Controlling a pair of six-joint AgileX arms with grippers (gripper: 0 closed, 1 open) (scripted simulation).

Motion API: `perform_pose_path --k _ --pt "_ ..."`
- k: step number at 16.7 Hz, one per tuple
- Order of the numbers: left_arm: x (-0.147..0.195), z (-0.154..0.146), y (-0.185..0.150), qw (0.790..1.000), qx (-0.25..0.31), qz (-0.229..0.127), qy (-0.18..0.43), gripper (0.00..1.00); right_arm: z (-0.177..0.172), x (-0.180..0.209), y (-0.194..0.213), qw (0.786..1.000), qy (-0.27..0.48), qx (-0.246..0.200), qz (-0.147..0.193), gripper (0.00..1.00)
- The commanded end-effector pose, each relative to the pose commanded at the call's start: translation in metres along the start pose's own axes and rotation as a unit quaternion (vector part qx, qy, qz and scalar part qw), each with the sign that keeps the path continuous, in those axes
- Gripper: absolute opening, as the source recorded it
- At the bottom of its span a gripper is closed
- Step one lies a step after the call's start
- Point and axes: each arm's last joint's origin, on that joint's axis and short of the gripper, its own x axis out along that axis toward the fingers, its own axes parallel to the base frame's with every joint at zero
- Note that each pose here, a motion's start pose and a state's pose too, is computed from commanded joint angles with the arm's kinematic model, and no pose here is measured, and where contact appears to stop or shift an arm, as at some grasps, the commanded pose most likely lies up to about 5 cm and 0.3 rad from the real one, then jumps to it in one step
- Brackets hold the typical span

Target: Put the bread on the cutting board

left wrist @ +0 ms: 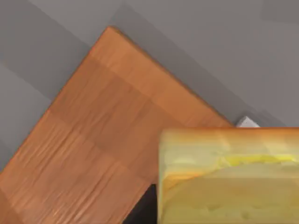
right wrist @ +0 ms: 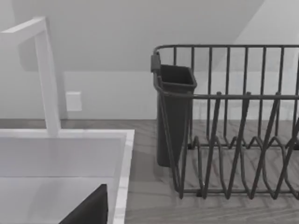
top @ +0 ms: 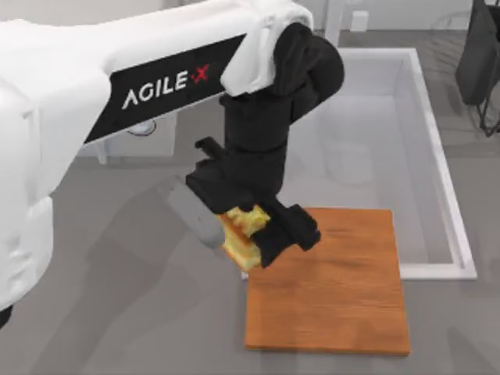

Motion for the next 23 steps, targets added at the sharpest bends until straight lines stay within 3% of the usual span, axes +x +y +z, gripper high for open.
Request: perform_pose_path --k 4,9,23 --pt "0.010 -0.032 0.030 0.985 0.166 -0.030 0.017 0.00 0.000 0.000 0.000 1.000 0.000 0.000 0.000 1.00" --pt "0.013 -0.056 0.052 0.955 0.285 -0.069 0.040 0.00 0.000 0.000 0.000 1.000 0.000 0.000 0.000 1.00" --pt "0.029 -0.062 0.053 0.949 0.302 -0.075 0.045 0.00 0.000 0.000 0.000 1.000 0.000 0.000 0.000 1.00"
